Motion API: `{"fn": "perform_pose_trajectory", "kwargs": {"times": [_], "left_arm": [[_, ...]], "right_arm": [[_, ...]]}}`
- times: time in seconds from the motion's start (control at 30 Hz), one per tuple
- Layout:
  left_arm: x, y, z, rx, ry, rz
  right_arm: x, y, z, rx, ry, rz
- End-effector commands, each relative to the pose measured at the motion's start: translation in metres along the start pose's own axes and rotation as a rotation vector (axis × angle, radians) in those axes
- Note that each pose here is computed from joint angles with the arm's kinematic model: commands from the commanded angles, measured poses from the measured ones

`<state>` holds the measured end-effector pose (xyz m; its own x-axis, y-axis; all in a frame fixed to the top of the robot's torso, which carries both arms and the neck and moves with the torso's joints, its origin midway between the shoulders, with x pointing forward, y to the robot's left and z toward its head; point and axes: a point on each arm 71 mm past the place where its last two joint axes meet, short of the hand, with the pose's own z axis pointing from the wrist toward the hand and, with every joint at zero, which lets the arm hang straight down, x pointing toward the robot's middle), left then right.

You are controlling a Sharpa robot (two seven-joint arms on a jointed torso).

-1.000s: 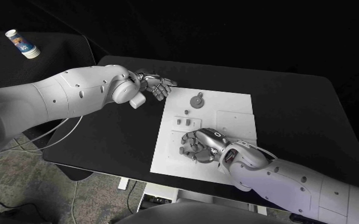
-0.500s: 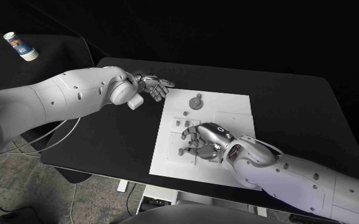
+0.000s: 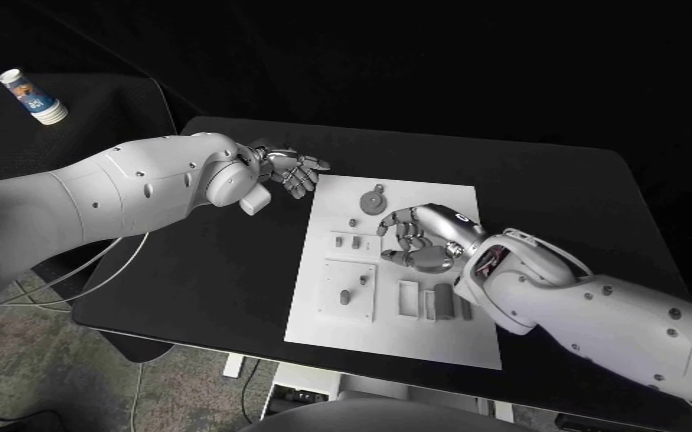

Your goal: Assemble the parts on the task board

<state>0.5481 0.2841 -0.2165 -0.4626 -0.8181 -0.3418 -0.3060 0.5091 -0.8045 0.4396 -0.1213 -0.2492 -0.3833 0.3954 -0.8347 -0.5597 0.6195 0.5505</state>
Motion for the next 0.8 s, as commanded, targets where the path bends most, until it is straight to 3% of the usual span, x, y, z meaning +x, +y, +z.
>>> {"fn": "perform_pose_trajectory", "kwargs": {"times": [0.03,0.13,0.33,0.5,0.7,0.8], "left_arm": [[0.0029,-0.0064,0.0015,0.07,0.021,-0.023],[0.0044,-0.0092,0.0017,0.113,0.016,-0.02],[0.0042,-0.0107,0.0025,0.143,-0.014,-0.03],[0.0064,-0.0083,0.0026,0.148,-0.007,-0.035],[0.0077,-0.0043,0.0027,0.151,-0.013,-0.039],[0.0085,-0.0013,0.003,0.148,-0.013,-0.042]], "right_arm": [[-0.012,-0.019,-0.003,0.056,0.044,0.189],[-0.027,-0.032,-0.009,0.065,0.031,0.197],[-0.042,-0.049,-0.018,0.093,0.0,0.188],[-0.048,-0.06,-0.033,0.12,0.045,0.11],[-0.054,-0.068,-0.049,0.147,0.051,0.017],[-0.053,-0.073,-0.059,0.182,0.093,-0.026]]}}
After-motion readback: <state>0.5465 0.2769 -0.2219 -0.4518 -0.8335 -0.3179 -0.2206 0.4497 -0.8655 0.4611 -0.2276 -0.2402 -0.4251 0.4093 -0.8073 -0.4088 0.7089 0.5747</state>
